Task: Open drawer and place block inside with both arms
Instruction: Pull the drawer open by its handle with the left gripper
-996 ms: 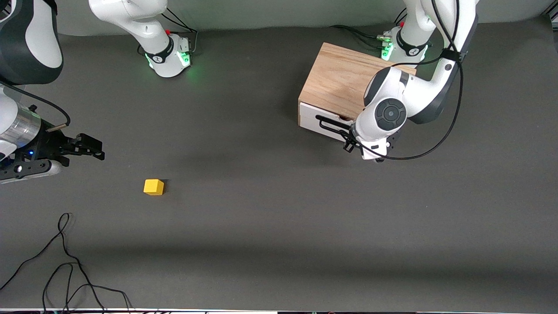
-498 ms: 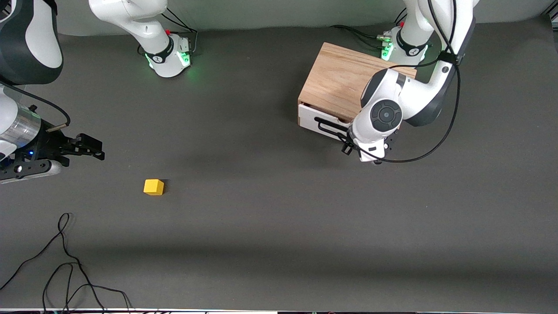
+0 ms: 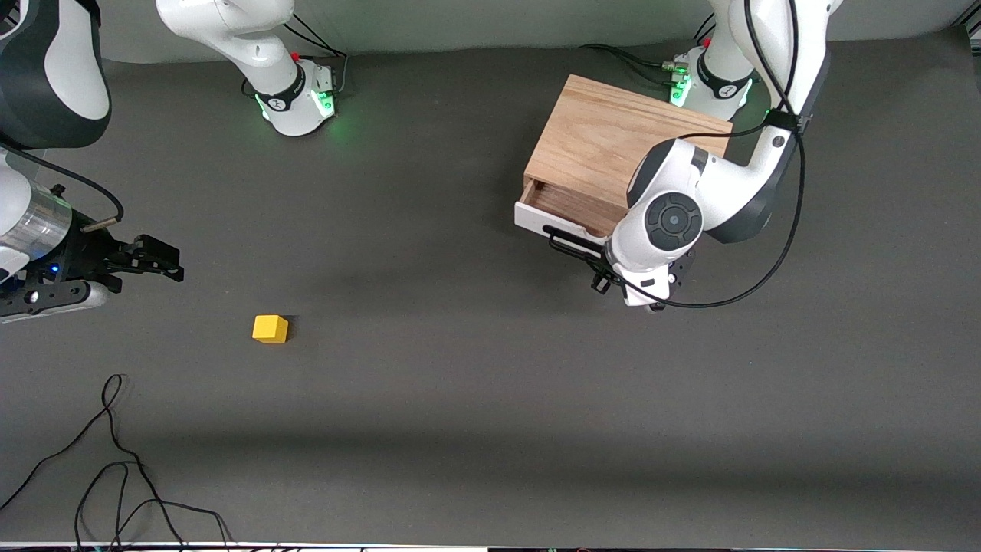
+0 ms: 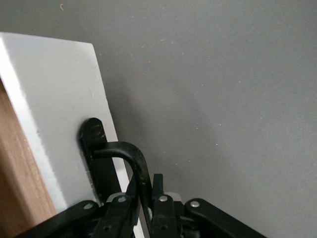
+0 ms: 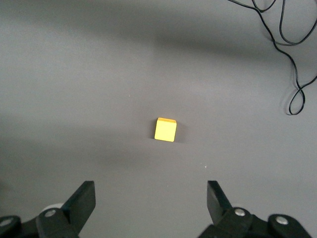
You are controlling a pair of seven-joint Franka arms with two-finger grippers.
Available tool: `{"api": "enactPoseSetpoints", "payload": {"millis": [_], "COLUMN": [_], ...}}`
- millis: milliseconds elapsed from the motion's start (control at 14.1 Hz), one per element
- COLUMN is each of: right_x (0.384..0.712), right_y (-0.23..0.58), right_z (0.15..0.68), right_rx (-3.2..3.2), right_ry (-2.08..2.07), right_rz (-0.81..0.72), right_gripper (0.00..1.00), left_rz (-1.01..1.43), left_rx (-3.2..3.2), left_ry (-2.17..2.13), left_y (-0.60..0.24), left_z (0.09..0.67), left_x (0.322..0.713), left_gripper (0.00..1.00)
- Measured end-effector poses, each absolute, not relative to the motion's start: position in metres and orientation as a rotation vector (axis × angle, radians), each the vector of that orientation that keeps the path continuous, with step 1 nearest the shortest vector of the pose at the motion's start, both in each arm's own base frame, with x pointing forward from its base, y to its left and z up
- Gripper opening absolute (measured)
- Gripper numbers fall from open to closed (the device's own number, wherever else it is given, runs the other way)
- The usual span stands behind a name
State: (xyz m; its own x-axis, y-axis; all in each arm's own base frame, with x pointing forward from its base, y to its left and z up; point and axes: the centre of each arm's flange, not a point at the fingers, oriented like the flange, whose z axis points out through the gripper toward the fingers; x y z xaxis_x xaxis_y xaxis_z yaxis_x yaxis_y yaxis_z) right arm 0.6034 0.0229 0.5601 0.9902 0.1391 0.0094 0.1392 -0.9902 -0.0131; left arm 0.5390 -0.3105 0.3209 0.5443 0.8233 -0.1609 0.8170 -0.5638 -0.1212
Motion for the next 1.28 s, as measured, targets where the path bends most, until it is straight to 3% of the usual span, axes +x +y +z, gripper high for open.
{"api": "enactPoseSetpoints", "payload": {"millis": [925, 996, 1281], "right_x": [0.604, 0.605, 0.613], "right_y": [0.023, 0.023, 0.024], "right_z": [0.560, 0.560, 0.544], "right_rx": [-3.120, -3.121, -3.123], "right_ry": [-0.218, -0.218, -0.217], "right_rz": [-0.016, -0.025, -0.009], "right_gripper": [1.00, 1.00, 1.00], "left_rz": [0.292, 0.283, 0.250], "left_rx": [-2.755, -2.762, -2.789], "left_ry": [-1.440, -1.438, -1.428], "left_y": [-0.324, -0.325, -0.333], "left_z": [0.324, 0.325, 0.325], "left_x": [0.563, 0.566, 0.574], "left_gripper": [0.13, 0.19, 0.62]}}
